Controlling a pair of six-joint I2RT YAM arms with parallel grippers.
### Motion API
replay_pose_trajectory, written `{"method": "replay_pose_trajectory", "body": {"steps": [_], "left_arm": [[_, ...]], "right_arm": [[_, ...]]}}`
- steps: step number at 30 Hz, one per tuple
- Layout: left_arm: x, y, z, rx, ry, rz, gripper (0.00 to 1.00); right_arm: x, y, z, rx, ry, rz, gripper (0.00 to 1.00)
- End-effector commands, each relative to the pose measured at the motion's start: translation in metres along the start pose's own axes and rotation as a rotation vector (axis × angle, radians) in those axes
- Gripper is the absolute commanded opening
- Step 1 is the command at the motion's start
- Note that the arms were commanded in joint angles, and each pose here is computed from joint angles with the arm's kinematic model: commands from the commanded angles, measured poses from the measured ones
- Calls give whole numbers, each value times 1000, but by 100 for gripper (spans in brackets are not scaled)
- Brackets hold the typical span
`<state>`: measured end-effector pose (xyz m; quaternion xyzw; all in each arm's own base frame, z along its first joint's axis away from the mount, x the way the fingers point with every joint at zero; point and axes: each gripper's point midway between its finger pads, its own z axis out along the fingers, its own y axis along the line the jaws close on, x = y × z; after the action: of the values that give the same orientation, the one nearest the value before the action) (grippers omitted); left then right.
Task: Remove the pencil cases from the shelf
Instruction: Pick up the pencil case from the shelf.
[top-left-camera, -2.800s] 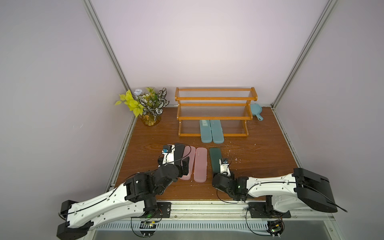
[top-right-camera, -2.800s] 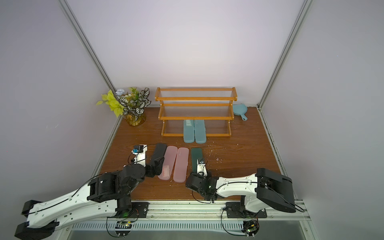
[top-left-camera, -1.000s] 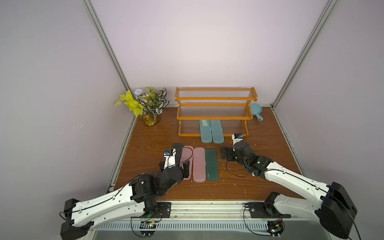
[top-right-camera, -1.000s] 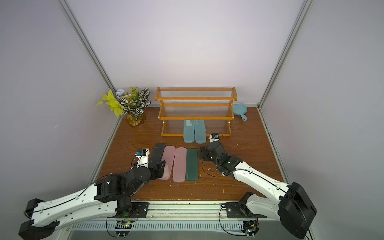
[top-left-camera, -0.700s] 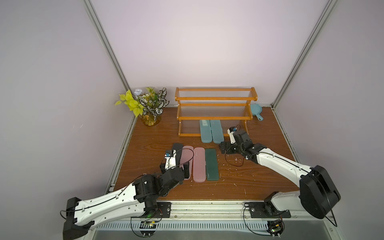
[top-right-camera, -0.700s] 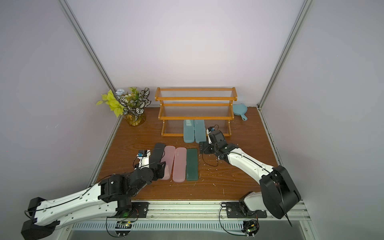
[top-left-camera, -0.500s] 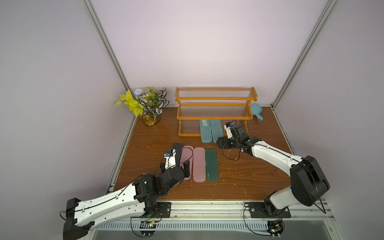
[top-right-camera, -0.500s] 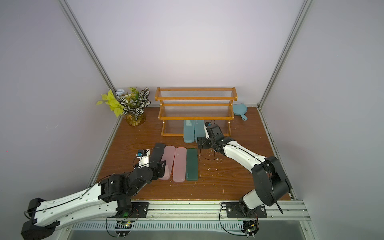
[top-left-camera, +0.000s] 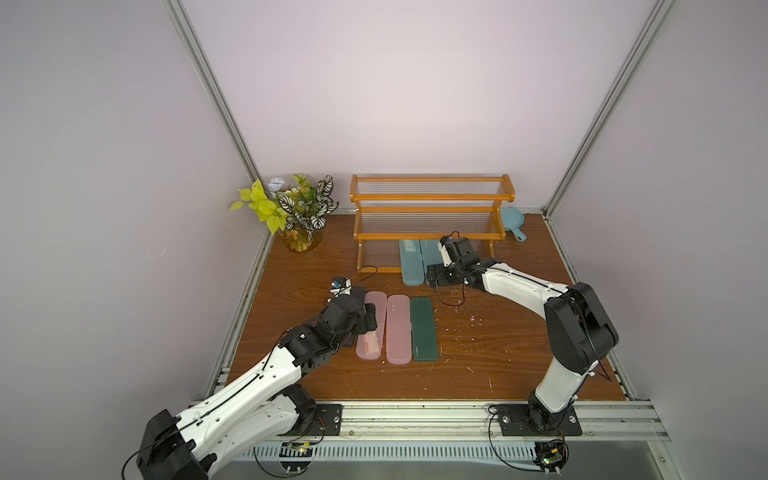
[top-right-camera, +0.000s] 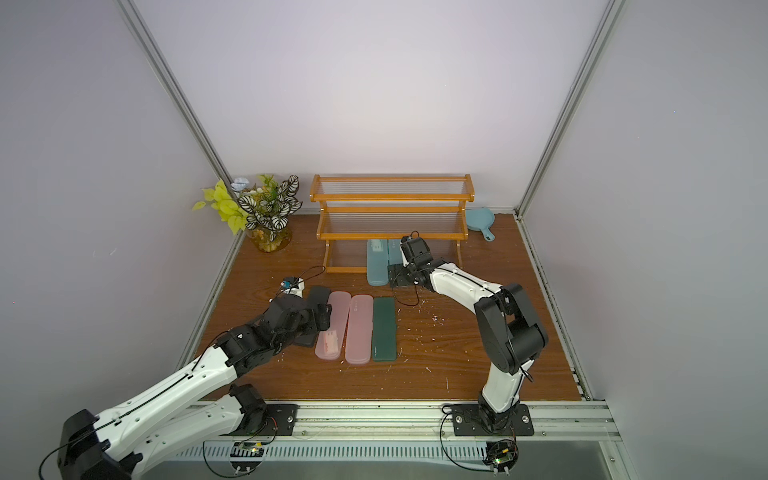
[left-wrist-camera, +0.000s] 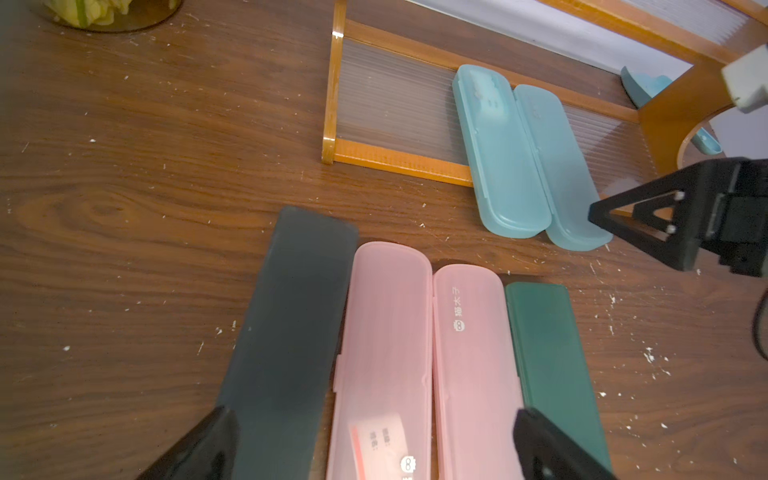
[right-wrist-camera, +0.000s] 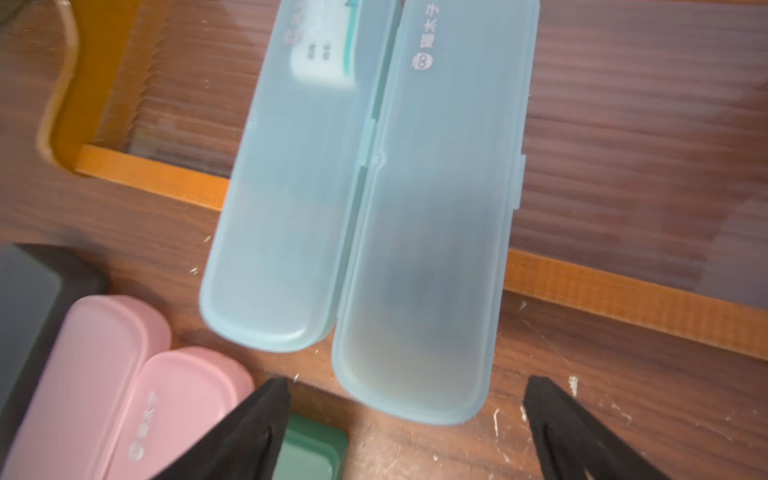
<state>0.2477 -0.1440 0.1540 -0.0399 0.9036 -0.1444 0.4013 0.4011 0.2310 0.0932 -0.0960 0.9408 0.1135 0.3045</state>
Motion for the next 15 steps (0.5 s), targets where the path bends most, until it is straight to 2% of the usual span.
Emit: {"method": "replay_pose_trajectory", "body": {"steps": [1, 15], "left_arm": [[-13, -14, -2, 55, -11, 44, 97], [-4, -9, 2, 49, 9, 38, 97]], "right_arm": [[-16, -3, -3, 34, -35, 3, 95], [-6, -1, 14, 44, 13, -10, 95]]}}
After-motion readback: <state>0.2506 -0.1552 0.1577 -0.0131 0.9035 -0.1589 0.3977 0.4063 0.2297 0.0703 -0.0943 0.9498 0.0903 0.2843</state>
